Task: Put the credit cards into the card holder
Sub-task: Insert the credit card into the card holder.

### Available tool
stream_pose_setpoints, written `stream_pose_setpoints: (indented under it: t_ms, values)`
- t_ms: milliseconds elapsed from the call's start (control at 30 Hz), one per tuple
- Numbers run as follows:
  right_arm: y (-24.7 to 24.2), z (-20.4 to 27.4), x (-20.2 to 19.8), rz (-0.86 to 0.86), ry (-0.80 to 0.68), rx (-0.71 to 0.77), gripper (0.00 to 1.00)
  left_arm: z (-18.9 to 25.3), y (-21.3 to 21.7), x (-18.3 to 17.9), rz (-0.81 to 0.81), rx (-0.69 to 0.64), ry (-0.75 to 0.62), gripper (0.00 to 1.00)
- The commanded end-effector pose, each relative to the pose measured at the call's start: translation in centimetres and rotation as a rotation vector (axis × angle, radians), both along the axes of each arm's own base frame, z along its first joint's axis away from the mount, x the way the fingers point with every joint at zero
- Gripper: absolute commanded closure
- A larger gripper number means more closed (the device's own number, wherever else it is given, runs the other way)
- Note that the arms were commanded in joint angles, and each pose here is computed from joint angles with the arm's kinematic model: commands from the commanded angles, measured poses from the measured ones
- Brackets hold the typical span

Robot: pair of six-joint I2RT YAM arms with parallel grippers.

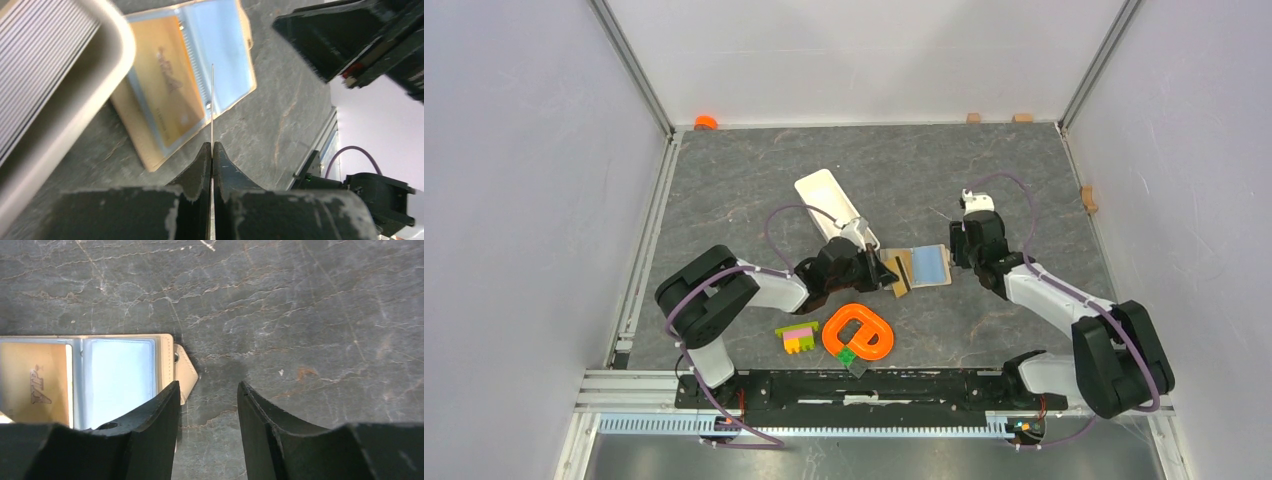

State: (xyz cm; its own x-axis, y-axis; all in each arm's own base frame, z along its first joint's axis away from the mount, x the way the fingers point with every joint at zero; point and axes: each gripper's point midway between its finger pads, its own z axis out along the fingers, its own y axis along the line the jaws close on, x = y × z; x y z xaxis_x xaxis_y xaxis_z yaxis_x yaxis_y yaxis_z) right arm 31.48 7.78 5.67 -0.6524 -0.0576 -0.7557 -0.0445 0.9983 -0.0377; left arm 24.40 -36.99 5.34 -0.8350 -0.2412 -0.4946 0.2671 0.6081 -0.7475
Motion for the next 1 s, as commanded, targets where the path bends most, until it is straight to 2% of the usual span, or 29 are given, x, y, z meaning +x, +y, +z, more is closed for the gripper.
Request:
stream_pose_setpoints:
  t_ms: [0, 200, 667, 800, 967]
  values:
    - [2.1, 0.1, 0.8, 0.076, -0.012, 0.095, 0.48, 2.4, -1.9, 1.5, -0.027, -0.046, -0.046, 0.98]
    - [3.0, -0.6, 0.4, 0.120, 0.012, 0.150, 0.42, 1.6, -3.1, 2.5, -0.065, -0.029, -0.013, 0.98]
    - [4.6, -3.0, -2.0, 0.233, 0.118, 0.223, 0.32, -0.4, -2.6, 3.6, -0.099, -0.020, 0.057, 0.98]
    - [4.6, -3.6, -2.5, 0.237, 0.138, 0.222, 0.33, -0.8, -2.6, 3.7, -0.107, -0.016, 0.065, 0.98]
    - [3.9, -4.4, -2.6, 0.208, 0.162, 0.193, 0.39, -1.4, -2.2, 3.8, -0.110, 0.004, 0.076, 0.98]
